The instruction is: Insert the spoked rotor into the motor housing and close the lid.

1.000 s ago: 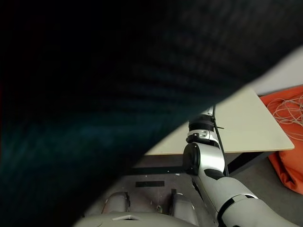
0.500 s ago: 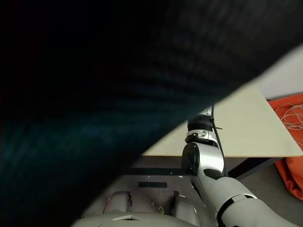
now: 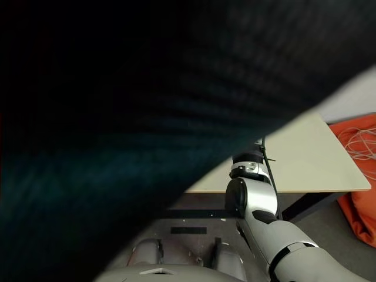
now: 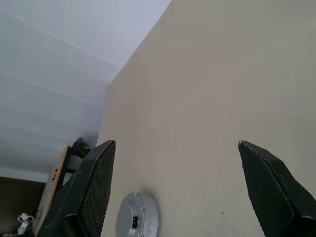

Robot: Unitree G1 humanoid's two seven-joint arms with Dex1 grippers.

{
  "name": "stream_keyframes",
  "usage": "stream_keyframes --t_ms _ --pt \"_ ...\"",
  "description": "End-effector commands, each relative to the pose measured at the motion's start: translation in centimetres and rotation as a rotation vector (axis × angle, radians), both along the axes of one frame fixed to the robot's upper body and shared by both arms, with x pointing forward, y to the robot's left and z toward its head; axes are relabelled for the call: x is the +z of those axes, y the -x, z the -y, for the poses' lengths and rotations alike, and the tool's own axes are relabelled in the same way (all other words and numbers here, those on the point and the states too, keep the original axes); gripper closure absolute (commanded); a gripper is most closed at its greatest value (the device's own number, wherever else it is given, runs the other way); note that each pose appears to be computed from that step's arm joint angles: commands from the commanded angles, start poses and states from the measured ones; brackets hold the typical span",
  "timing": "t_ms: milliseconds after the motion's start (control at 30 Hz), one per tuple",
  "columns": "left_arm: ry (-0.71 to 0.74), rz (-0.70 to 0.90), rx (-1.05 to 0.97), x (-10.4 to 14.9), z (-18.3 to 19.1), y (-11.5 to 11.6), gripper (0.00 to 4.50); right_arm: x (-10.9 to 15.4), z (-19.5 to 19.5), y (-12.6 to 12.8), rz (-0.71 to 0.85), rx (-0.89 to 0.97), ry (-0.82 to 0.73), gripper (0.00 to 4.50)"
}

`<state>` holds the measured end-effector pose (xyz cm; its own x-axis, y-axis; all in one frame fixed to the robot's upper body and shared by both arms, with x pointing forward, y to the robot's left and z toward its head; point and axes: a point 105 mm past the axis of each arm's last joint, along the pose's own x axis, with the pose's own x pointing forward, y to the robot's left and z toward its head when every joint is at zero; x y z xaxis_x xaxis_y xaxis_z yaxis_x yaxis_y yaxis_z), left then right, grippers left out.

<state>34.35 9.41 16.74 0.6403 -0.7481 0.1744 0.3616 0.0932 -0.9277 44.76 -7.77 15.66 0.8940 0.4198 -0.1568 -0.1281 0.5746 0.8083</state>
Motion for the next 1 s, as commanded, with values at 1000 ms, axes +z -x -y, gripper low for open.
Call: stream_keyframes --t_ms 1000 --pt "-0.872 0.802 0.275 -1.5 -10.1 0.7 0.04 -1.1 3.2 8.2 0.77 0.674 0.736 0.0"
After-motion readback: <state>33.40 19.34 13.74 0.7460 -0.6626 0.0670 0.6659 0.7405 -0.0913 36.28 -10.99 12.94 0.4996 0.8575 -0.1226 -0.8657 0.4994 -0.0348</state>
